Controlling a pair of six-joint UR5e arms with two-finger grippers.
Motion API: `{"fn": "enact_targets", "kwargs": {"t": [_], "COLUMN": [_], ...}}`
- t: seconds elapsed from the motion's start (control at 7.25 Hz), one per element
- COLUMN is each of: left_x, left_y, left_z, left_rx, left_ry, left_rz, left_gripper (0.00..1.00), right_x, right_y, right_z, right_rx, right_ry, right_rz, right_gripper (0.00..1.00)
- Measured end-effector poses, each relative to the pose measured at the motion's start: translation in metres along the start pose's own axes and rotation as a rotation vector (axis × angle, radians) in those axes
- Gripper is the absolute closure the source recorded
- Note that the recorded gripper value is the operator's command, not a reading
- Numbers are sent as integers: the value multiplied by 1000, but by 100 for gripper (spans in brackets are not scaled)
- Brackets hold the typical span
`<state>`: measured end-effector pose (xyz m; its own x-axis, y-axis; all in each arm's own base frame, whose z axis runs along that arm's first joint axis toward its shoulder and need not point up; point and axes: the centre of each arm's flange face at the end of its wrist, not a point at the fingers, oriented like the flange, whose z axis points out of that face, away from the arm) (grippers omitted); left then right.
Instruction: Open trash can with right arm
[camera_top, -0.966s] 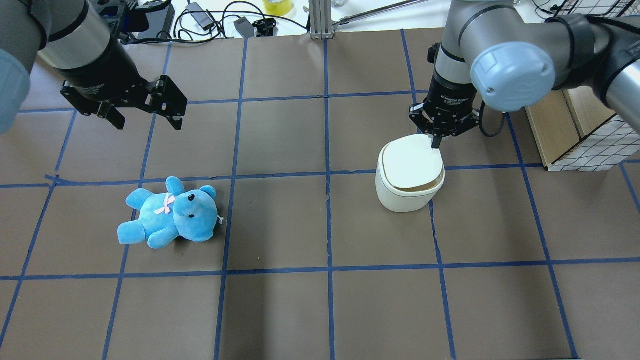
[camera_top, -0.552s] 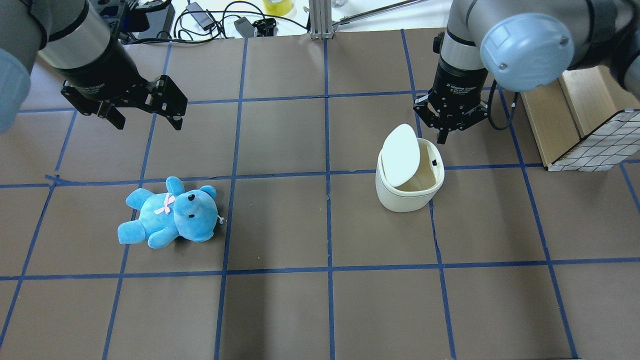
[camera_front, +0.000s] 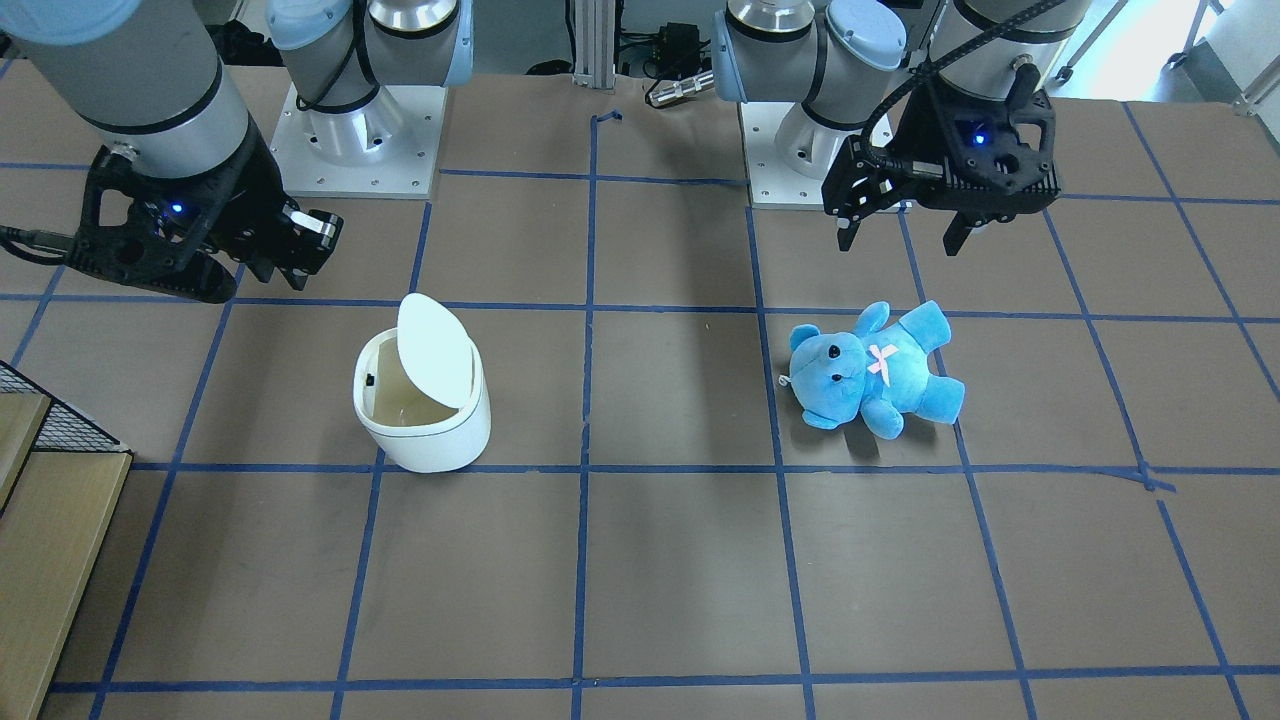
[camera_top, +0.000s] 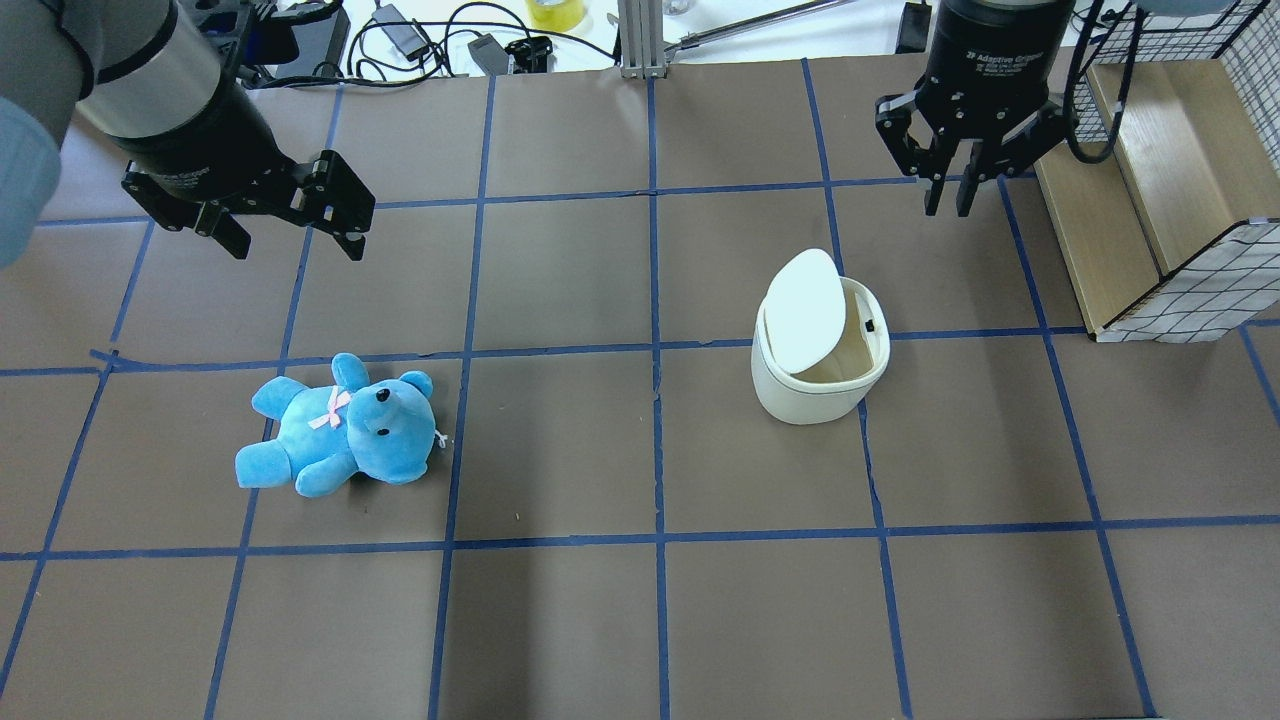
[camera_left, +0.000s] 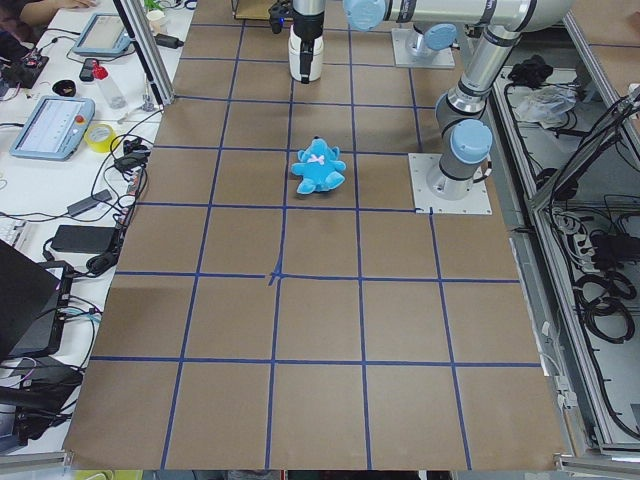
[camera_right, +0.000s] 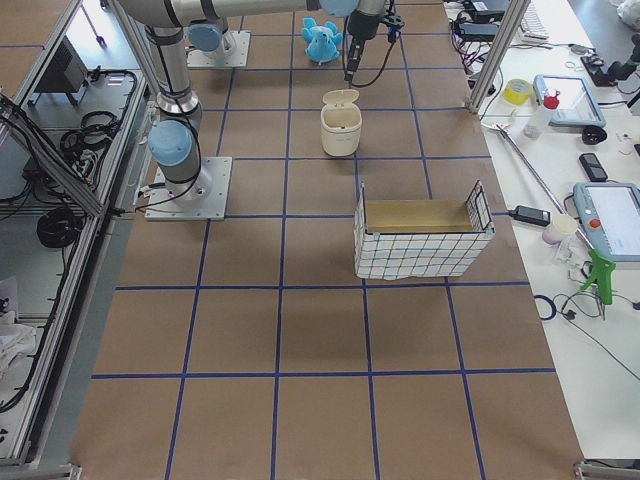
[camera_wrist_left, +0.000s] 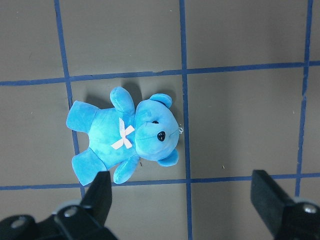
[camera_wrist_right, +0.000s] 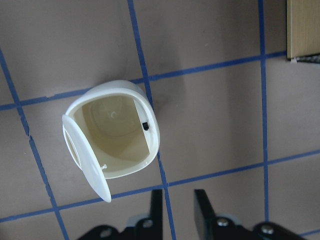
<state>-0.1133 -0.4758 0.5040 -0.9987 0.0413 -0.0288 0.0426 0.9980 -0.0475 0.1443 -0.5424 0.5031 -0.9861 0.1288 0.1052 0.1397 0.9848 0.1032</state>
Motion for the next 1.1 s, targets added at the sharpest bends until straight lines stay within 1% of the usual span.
{"fn": "enact_targets", "kwargs": {"t": [0.14,0.28,0.41,0.55,0.69,0.83,0.97,1.1], "left_x": [0,0,0,0,0,0,0,0], "left_y": [0,0,0,0,0,0,0,0], "left_z": [0,0,0,0,0,0,0,0], "left_rx": [0,0,0,0,0,0,0,0], "left_ry": [0,0,0,0,0,0,0,0], "left_rz": [0,0,0,0,0,-1,-1,-1], "left_gripper": [0,0,0,0,0,0,0,0], "right_x": [1,2,3,3,2,0,-4,-10], "right_y": [-5,-8,-13,-20,-25,-28,-30,-30], "right_z": [-7,-11,-15,-20,-23,-18,-10,0], "right_rx": [48,82,127,198,256,279,288,285], "right_ry": [-5,-7,-9,-12,-16,-27,-60,-119], "right_rz": [-51,-91,-148,-224,-271,-287,-288,-268], "right_gripper": [0,0,0,1,5,4,3,2]}}
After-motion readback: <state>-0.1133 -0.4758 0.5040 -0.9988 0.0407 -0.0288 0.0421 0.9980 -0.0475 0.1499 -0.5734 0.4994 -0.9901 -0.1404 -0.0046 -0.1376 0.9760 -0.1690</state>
